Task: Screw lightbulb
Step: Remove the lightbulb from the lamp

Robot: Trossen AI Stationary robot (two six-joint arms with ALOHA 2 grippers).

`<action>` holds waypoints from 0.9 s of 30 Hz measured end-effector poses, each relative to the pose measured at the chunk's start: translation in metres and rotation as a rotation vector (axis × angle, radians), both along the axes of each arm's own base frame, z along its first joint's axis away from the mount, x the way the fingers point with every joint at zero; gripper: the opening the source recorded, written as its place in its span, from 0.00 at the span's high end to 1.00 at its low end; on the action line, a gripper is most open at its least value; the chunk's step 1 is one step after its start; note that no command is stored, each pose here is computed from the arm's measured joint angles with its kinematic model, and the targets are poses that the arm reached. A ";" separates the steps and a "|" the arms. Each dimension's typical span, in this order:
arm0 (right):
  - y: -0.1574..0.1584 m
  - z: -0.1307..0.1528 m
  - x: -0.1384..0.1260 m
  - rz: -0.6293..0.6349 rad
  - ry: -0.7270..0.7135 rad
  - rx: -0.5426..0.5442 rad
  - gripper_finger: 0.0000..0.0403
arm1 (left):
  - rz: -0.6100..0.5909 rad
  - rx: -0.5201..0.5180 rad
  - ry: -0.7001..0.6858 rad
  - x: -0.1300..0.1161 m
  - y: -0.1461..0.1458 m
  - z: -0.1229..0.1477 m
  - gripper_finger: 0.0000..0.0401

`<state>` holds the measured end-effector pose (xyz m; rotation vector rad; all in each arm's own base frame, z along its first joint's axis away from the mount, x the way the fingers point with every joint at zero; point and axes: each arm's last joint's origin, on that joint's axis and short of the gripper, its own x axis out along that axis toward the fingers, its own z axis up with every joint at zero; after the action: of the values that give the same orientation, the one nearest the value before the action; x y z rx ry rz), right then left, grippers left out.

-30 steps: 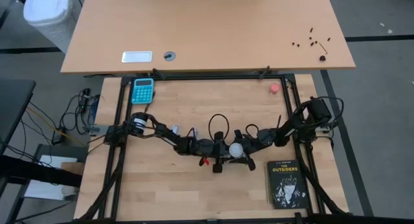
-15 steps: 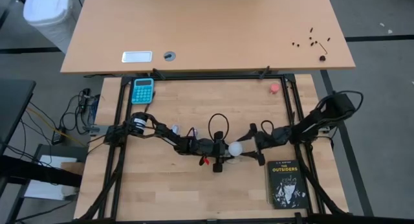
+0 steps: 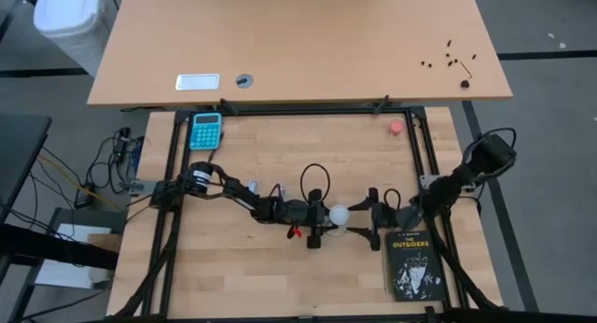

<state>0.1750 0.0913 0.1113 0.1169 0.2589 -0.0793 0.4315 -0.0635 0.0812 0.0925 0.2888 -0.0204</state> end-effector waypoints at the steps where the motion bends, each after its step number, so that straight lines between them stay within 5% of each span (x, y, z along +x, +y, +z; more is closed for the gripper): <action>1: 0.005 0.002 0.002 -0.023 -0.001 -0.019 0.23 | 0.002 -0.001 0.000 0.000 0.000 0.000 0.52; 27: 0.063 -0.001 0.042 -0.350 -0.007 -0.099 0.23 | 0.023 -0.044 0.009 0.000 0.000 0.000 0.52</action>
<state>0.2172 0.1544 0.1107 0.0629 0.2253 -0.4387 0.4313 -0.0635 0.0808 0.0449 0.2979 -0.0047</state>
